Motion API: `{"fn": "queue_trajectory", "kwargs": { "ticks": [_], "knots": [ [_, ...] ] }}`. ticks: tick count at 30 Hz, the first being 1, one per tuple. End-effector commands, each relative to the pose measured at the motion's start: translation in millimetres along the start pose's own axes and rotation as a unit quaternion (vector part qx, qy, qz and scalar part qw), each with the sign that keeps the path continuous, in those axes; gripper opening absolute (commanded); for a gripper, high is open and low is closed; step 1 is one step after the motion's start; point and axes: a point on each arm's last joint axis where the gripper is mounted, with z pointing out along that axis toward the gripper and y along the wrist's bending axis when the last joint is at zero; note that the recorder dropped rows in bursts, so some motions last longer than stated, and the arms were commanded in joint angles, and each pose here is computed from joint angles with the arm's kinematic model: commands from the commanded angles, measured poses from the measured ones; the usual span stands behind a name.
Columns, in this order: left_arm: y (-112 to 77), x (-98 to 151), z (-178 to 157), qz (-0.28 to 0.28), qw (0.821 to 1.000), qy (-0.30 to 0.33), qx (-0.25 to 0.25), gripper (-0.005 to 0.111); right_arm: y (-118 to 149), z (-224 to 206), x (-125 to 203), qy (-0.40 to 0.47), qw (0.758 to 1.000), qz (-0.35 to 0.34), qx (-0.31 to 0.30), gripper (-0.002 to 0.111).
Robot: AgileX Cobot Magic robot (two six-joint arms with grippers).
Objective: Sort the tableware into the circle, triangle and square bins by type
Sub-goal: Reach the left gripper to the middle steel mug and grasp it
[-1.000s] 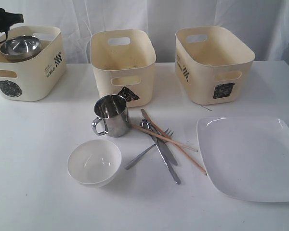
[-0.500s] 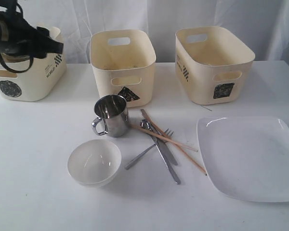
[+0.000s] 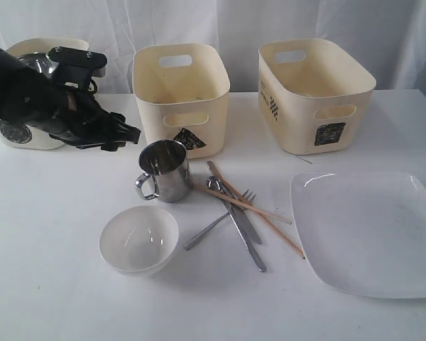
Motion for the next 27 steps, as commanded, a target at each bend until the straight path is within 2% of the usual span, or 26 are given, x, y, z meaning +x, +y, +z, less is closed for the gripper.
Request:
{"fn": "queue_trajectory", "kwargs": {
  "ticks": [1, 4, 6, 10, 17, 27],
  "knots": [
    [-7.8, -10, 0, 0.017, 0.999, 0.012, 0.032, 0.067, -1, 0, 0, -0.005, 1.0, -0.001, 0.005, 0.0],
    [-9.9, -18, -2, 0.011, 0.999, 0.006, 0.042, 0.067, -1, 0, 0, -0.005, 1.0, -0.001, 0.005, 0.0],
    [-14.8, -16, 2, 0.017, 0.997, 0.015, 0.068, 0.067, -1, 0, 0, -0.005, 1.0, -0.001, 0.005, 0.0],
    [-25.5, -10, 7, 0.061, 0.99, 0.033, 0.123, 0.067, -1, 0, 0, -0.005, 1.0, -0.001, 0.005, 0.0],
    [-26.1, -3, 25, 0.062, 0.99, 0.043, 0.12, 0.064, -1, 0, 0, -0.005, 1.0, -0.001, 0.005, 0.0],
    [-28.5, -6, 58, 0.066, 0.99, 0.049, 0.117, 0.064, -1, 0, 0, -0.005, 1.0, -0.001, 0.005, 0.0]
  ]
}}
